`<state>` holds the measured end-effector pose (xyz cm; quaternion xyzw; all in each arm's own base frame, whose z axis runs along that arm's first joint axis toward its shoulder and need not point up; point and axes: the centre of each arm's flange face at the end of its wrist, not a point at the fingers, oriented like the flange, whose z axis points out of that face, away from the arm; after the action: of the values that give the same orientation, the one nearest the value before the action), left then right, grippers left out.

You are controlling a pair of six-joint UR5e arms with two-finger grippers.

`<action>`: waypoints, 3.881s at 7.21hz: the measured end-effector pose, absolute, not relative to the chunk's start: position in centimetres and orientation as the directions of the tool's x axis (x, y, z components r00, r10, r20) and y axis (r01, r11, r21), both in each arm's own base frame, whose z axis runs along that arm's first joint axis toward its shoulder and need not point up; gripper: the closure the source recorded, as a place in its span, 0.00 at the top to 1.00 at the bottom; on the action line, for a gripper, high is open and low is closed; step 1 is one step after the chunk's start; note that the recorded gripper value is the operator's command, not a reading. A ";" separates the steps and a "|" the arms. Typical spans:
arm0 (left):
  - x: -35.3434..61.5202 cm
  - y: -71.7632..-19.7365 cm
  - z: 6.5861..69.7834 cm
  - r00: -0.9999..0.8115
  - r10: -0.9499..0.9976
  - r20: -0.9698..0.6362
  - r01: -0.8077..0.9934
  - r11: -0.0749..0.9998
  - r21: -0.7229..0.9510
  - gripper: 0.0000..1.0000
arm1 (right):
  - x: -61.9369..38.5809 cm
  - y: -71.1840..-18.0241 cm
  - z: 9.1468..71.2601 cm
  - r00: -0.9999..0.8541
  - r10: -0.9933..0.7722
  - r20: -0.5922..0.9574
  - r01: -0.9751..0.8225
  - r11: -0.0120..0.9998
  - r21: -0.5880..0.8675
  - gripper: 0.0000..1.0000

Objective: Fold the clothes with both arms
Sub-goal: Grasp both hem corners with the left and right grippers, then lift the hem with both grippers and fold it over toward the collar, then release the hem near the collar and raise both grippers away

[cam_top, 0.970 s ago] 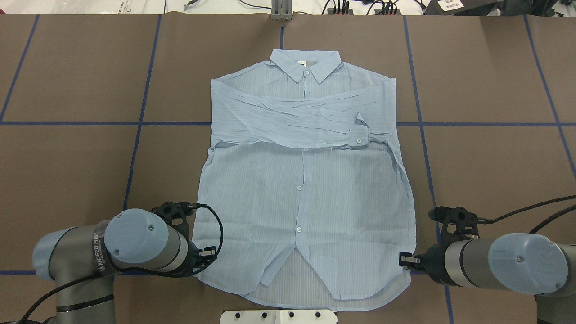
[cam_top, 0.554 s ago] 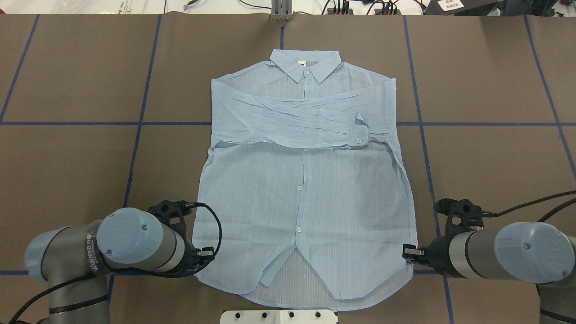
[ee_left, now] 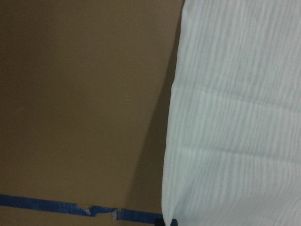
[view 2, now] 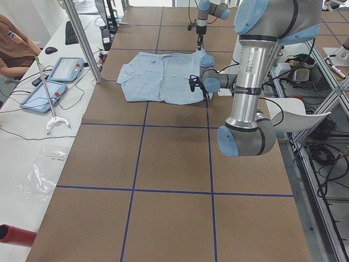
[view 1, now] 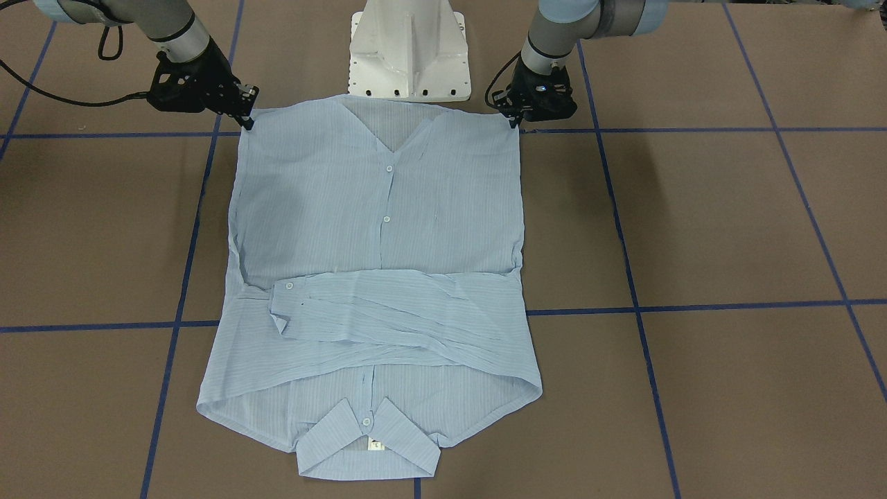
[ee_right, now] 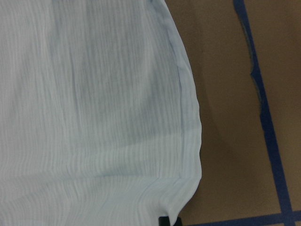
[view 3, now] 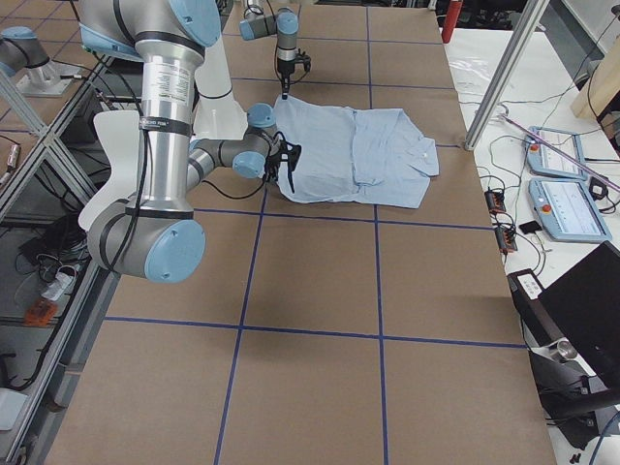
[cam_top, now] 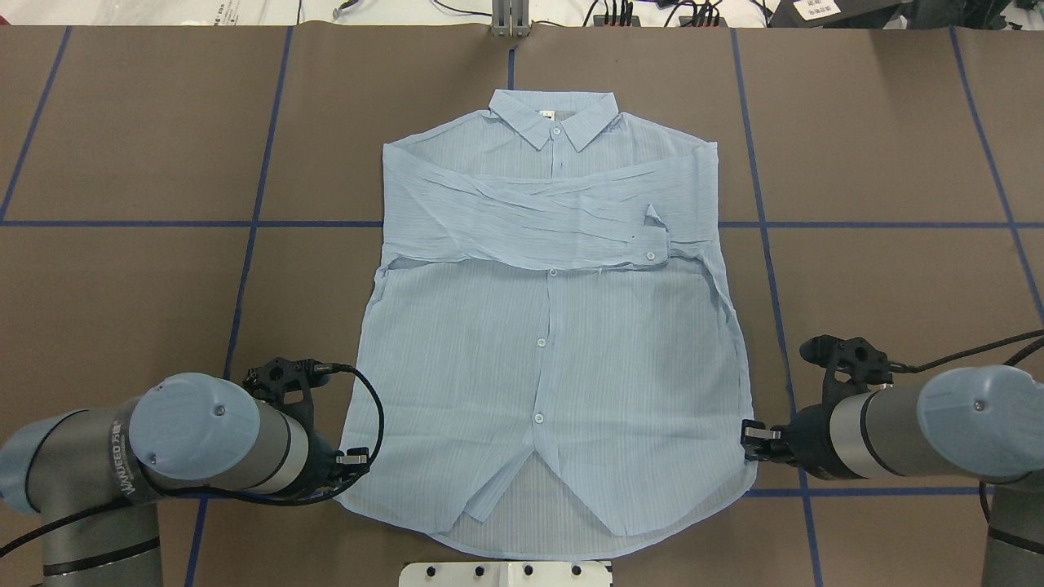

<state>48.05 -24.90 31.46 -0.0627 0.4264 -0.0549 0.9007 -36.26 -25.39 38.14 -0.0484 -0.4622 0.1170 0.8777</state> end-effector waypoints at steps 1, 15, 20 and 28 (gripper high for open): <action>47.8 -25.1 31.3 0.628 -0.149 -0.764 0.046 0.987 -0.154 0.00 | -35.3 -26.3 37.7 0.531 0.267 0.804 -0.161 0.964 -0.214 0.00; 36.4 -43.7 22.3 0.456 -0.138 -0.879 0.204 0.978 -0.047 0.00 | -27.5 -47.4 32.9 0.325 0.373 0.869 -0.333 0.905 -0.265 0.00; 41.1 -59.9 23.8 0.446 -0.225 -0.866 0.323 0.943 -0.079 0.00 | -28.3 -57.8 35.5 0.377 0.384 0.843 -0.379 0.894 -0.238 0.00; 44.0 -67.5 29.2 0.439 -0.256 -0.862 0.370 0.925 -0.086 0.99 | -33.6 -67.8 36.2 0.453 0.403 0.795 -0.386 0.893 -0.232 1.00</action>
<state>43.96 -67.55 29.17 0.0578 0.4965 -0.1850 0.8462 -33.62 -67.76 36.19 -0.0090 -0.4689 0.2312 0.8524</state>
